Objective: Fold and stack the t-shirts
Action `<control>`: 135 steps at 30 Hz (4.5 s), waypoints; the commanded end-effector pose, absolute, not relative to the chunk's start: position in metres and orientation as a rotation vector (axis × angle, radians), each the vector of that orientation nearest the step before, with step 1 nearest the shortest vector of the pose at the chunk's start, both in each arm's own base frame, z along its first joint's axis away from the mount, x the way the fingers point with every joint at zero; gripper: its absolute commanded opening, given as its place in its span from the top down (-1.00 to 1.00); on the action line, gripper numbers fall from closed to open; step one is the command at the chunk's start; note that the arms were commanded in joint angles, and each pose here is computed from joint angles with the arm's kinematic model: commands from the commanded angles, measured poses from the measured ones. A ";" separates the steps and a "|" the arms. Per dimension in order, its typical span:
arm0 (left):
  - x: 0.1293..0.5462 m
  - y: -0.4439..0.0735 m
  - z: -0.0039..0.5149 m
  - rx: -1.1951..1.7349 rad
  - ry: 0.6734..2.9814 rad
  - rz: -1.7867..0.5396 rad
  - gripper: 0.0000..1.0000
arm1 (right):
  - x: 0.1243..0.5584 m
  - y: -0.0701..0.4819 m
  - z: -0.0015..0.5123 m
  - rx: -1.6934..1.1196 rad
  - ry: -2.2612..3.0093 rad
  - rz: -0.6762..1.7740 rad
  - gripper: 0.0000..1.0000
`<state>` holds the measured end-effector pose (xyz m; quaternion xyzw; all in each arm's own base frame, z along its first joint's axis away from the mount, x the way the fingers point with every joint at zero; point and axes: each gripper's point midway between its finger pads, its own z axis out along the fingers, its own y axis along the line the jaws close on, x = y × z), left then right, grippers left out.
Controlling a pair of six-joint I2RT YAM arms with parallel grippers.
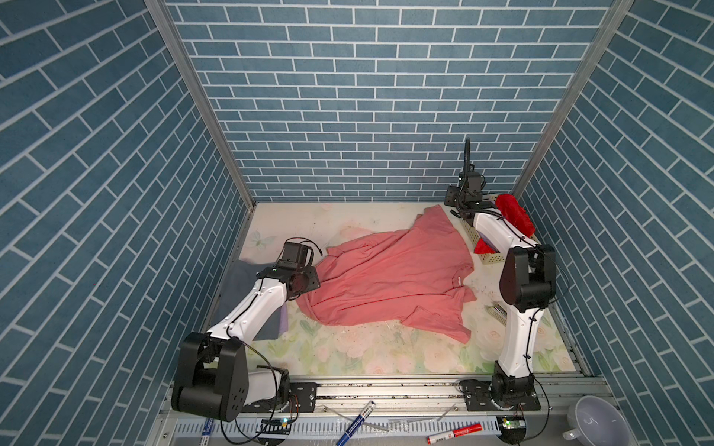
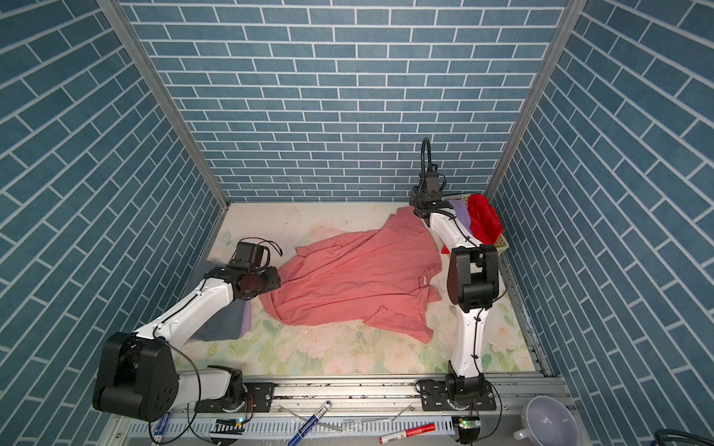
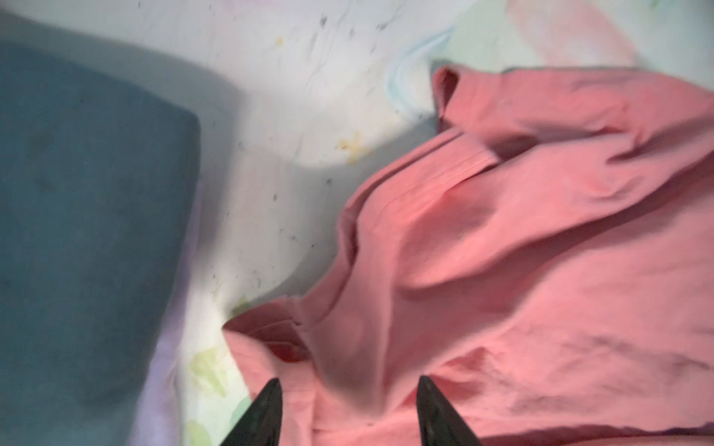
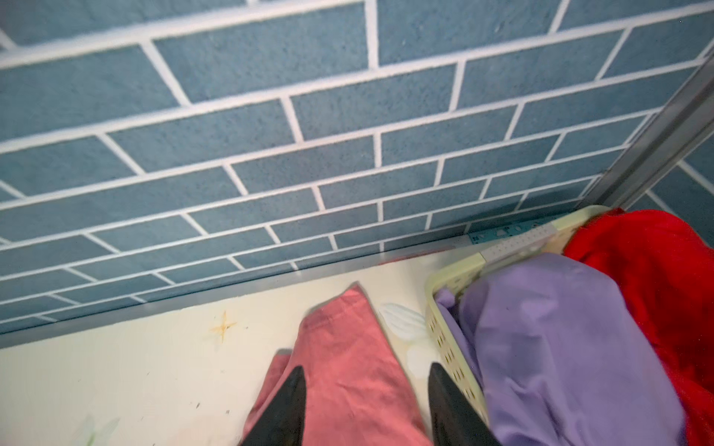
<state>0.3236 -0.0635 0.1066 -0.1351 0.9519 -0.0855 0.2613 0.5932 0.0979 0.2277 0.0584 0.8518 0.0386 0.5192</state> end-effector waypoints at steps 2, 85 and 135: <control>0.358 -0.092 0.124 -0.178 2.541 -0.269 -0.24 | 0.549 0.105 0.230 0.178 2.128 0.236 -0.09; 0.392 -0.269 0.054 0.106 2.678 -0.476 -0.64 | 0.394 0.122 0.052 0.303 2.791 -0.066 -0.36; 0.530 -0.233 0.026 -0.444 2.475 -0.850 -0.96 | 0.618 0.198 0.059 0.219 2.482 0.647 -0.30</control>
